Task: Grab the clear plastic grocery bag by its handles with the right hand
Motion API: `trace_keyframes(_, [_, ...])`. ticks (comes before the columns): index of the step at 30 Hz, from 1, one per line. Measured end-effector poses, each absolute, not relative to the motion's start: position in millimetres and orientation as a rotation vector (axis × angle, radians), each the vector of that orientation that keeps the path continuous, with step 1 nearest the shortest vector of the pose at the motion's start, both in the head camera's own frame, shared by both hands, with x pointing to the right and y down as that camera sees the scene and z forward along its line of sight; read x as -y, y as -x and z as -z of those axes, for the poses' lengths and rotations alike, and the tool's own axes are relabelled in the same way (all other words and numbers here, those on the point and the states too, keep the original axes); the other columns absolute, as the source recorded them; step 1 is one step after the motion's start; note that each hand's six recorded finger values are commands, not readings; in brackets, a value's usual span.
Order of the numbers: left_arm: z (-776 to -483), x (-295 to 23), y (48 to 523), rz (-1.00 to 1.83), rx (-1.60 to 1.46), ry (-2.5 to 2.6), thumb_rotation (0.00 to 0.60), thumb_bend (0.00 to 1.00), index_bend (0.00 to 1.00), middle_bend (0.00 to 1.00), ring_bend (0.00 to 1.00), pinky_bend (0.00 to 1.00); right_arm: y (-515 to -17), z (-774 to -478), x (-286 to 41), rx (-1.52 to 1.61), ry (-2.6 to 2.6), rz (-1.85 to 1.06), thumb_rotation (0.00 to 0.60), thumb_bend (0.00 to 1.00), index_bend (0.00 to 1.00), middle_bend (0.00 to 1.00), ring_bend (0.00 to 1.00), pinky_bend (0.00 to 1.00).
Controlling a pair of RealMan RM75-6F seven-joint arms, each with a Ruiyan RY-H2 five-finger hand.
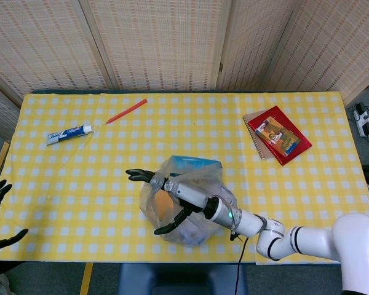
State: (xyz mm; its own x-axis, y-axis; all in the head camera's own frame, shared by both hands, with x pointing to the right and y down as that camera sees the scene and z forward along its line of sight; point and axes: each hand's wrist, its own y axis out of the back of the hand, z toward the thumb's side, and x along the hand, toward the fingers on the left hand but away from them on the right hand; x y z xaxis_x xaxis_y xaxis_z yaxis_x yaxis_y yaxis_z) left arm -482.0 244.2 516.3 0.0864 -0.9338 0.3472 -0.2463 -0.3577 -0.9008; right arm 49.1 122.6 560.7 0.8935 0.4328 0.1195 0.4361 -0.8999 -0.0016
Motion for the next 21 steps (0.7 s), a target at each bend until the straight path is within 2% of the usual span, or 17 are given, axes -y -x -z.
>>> trace_keyframes(5, [-516, -244, 482, 1.305, -1.176, 1.698, 0.6, 0.1, 0.06, 0.08, 0.03, 0.0, -51, -556, -120, 0.779, 3.077, 0.283, 0.6, 0.16, 0.0, 0.0, 0.01, 0.0])
trace_keyframes(8, [-515, -245, 482, 1.303, -1.177, 1.698, 0.6, 0.1, 0.06, 0.08, 0.03, 0.0, -53, -555, -116, 0.867, 3.155, 0.369, 0.6, 0.16, 0.0, 0.05, 0.06, 0.01])
trace_keyframes(9, [-515, -245, 482, 1.302, -1.177, 1.698, 0.6, 0.1, 0.06, 0.08, 0.03, 0.0, -54, -555, -113, 0.91, 3.195, 0.405, 0.6, 0.16, 0.0, 0.08, 0.08, 0.04])
trace_keyframes(13, [-516, -244, 482, 1.304, -1.175, 1.7, 0.6, 0.1, 0.06, 0.08, 0.03, 0.0, -59, -557, -102, 1.095, 3.343, 0.521, 0.6, 0.16, 0.01, 0.15, 0.16, 0.28])
trace_keyframes(15, [-517, -244, 482, 1.307, -1.172, 1.702, 0.6, 0.1, 0.06, 0.07, 0.03, 0.0, -61, -558, -98, 1.213, 3.43, 0.57, 0.6, 0.16, 0.07, 0.18, 0.2, 0.36])
trace_keyframes(21, [-520, -244, 480, 1.314, -1.161, 1.706, 0.6, 0.1, 0.06, 0.08, 0.03, 0.0, -66, -559, -86, 1.529, 3.536, 0.584, 0.6, 0.16, 0.4, 0.39, 0.44, 0.64])
